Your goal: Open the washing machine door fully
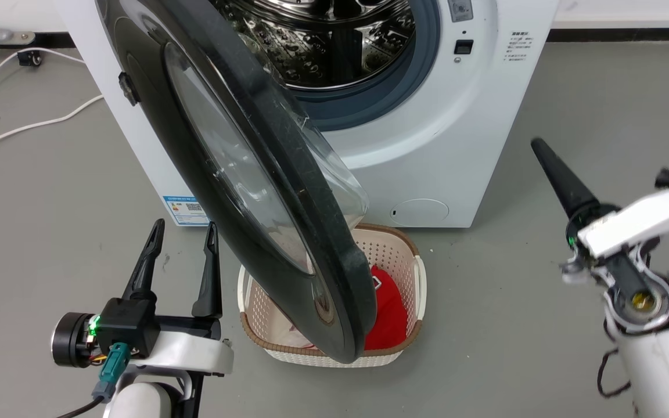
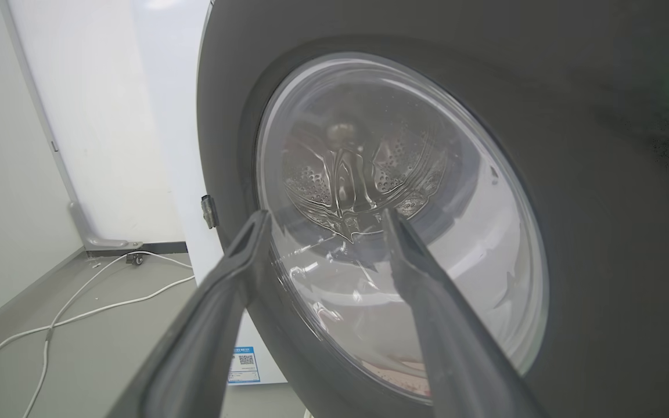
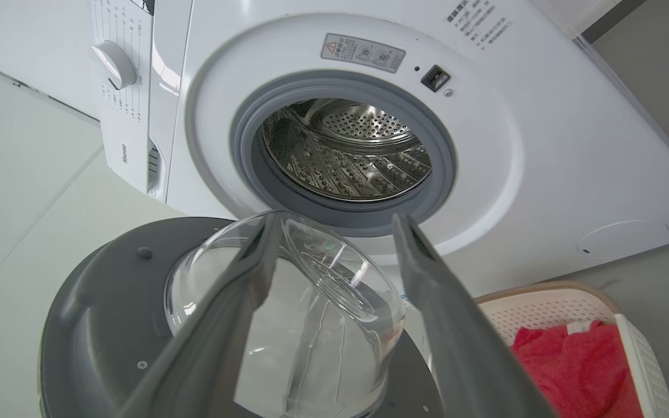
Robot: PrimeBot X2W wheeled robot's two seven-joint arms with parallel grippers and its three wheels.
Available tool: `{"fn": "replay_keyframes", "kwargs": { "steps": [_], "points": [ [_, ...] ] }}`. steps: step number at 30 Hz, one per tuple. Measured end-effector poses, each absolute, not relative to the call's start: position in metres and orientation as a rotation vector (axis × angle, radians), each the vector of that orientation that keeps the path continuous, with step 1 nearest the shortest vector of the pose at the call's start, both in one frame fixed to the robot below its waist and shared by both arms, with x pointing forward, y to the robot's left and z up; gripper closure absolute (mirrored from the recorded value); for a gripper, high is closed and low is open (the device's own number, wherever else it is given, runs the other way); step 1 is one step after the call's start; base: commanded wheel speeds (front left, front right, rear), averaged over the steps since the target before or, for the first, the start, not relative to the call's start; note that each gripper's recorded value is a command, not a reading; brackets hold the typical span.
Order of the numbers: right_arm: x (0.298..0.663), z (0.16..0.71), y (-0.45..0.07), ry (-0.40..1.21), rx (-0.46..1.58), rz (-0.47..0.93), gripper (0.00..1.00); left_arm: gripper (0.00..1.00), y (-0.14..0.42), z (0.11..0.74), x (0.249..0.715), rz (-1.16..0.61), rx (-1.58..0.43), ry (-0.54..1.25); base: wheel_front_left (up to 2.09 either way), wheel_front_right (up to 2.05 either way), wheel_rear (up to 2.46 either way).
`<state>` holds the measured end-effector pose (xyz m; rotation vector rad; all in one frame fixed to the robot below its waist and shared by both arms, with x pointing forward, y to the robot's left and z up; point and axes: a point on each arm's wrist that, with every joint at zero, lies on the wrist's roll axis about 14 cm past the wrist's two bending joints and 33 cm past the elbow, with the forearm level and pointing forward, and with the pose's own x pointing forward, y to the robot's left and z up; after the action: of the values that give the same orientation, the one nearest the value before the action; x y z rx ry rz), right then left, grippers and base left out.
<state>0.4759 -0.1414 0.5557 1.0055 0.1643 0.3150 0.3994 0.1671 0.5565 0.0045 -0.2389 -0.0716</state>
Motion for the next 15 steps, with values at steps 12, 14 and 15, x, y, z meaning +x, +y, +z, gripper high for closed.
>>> {"fn": "replay_keyframes", "kwargs": {
  "steps": [12, 14, 15],
  "points": [
    [0.419, 0.517, -0.2, -0.058, 0.689, 0.014, 0.0, 0.0, 0.17, 0.558, 0.392, -0.065, 0.004, -0.241, 0.0, 0.0, 0.0],
    [0.413, 0.521, -0.208, -0.101, 0.601, -0.014, 0.0, 0.0, 0.17, 0.559, 0.392, -0.065, 0.004, -0.243, 0.0, 0.0, 0.0],
    [0.411, 0.526, -0.213, -0.125, 0.555, -0.026, 0.0, 0.0, 0.17, 0.559, 0.391, -0.064, 0.004, -0.245, 0.0, 0.0, 0.0]
  ]
}}
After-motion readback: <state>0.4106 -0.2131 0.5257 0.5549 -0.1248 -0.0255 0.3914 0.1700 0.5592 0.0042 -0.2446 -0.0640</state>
